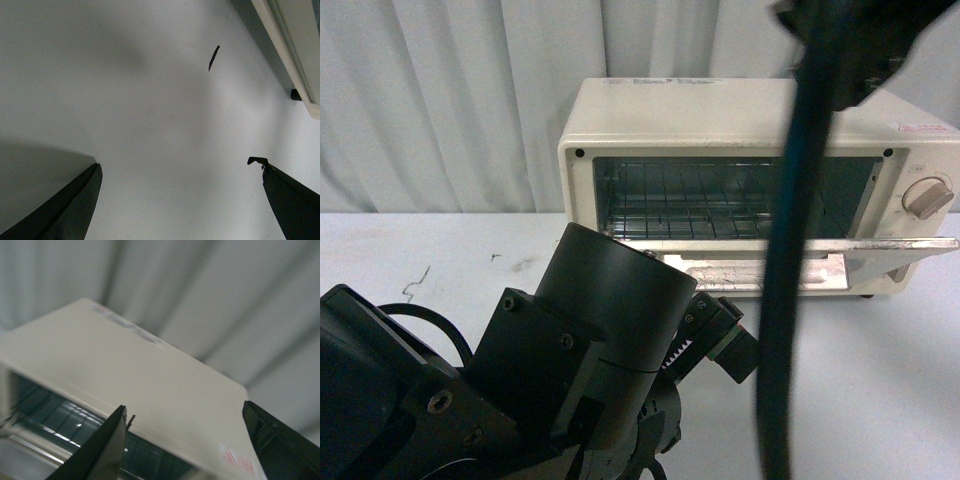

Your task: Open oven

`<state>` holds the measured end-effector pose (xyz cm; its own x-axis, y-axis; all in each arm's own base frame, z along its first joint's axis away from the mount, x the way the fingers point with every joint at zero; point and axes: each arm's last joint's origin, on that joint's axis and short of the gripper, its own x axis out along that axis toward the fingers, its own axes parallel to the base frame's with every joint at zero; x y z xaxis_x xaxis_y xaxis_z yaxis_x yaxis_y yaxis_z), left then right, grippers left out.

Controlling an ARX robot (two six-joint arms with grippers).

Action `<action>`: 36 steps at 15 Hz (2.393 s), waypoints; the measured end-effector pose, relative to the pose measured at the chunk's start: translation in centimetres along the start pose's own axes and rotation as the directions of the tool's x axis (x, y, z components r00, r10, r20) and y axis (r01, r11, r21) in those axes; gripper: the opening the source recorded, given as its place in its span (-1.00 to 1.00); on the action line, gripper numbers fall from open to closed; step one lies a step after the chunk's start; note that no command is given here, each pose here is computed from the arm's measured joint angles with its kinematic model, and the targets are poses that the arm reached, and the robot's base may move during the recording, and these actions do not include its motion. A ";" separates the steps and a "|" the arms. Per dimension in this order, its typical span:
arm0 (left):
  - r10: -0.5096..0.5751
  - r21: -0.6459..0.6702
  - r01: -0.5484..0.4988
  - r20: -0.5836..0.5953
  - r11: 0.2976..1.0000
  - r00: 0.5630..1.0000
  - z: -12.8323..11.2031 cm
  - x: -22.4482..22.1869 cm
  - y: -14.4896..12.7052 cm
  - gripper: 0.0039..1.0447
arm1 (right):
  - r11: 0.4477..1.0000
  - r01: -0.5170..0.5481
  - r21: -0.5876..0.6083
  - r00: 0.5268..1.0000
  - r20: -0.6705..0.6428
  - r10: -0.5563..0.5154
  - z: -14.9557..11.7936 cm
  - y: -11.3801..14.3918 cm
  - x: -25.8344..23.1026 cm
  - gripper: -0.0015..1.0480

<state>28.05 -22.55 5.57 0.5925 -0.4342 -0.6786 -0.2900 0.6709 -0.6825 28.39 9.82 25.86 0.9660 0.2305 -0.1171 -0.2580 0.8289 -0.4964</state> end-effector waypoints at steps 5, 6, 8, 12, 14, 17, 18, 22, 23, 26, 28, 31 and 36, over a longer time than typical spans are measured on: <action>0.004 0.001 -0.004 0.005 1.000 1.000 0.0 0.0 0.0 0.88 | 0.836 0.241 0.492 0.964 -0.022 -0.265 -8.8 -0.9 -10.0 -0.96; 0.004 0.001 -0.004 0.005 1.000 1.000 0.0 0.0 0.0 0.88 | 0.836 0.237 0.494 0.965 -0.019 -0.262 -9.2 -0.8 -10.6 -0.96; 0.003 0.001 -0.003 0.003 1.000 1.000 0.0 0.0 0.0 0.88 | 0.839 0.230 0.493 0.968 -0.026 -0.250 -10.1 -0.5 -11.7 -0.96; 0.003 0.001 -0.003 0.002 1.000 1.000 0.0 0.0 0.0 0.88 | 0.836 0.235 0.495 0.966 -0.023 -0.258 -11.4 -0.9 -13.8 -0.96; 0.003 0.001 -0.003 0.003 1.000 1.000 0.0 0.0 0.0 0.88 | 0.834 0.240 0.496 0.965 -0.028 -0.261 -11.8 -0.6 -14.5 -0.96; 0.003 0.000 -0.003 0.002 1.000 1.000 0.0 0.0 0.0 0.88 | 0.835 0.235 0.497 0.963 -0.002 -0.269 -12.4 0.0 -15.3 -0.96; 0.003 0.001 -0.003 0.003 1.000 1.000 0.0 0.0 0.0 0.88 | 0.835 0.235 0.497 0.966 -0.025 -0.257 -12.7 0.3 -15.7 -0.96; 0.003 0.001 -0.003 0.003 1.000 1.000 0.0 0.0 0.0 0.88 | 0.835 0.235 0.497 0.964 -0.008 -0.266 -12.3 0.4 -16.9 -0.96; 0.003 0.001 -0.003 0.003 1.000 1.000 0.0 0.0 0.0 0.88 | 0.835 0.235 0.497 0.963 -0.005 -0.268 -12.3 0.5 -17.1 -0.96; 0.003 0.001 -0.003 0.002 1.000 1.000 0.0 0.0 0.0 0.88 | 0.835 0.235 0.497 0.964 -0.006 -0.268 -12.3 0.6 -17.6 -0.96; 0.003 0.001 -0.003 0.002 1.000 1.000 0.0 0.0 0.0 0.88 | 0.835 0.235 0.497 0.964 -0.010 -0.265 -12.3 0.7 -17.8 -0.96; 0.003 0.001 -0.003 0.002 1.000 1.000 0.0 0.0 0.0 0.88 | 0.835 0.235 0.497 0.964 -0.009 -0.266 -12.4 0.8 -18.2 -0.96; 0.004 0.001 -0.004 0.003 1.000 1.000 0.0 0.0 0.0 0.88 | 0.836 0.233 0.497 0.966 -0.017 -0.259 -12.6 1.2 -19.2 -0.96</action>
<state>28.05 -22.54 5.56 0.5934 -0.4296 -0.6807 -0.2919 0.6733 -0.6793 9.73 0.00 16.63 1.0000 -0.0011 0.0006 0.0012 0.9999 -0.0147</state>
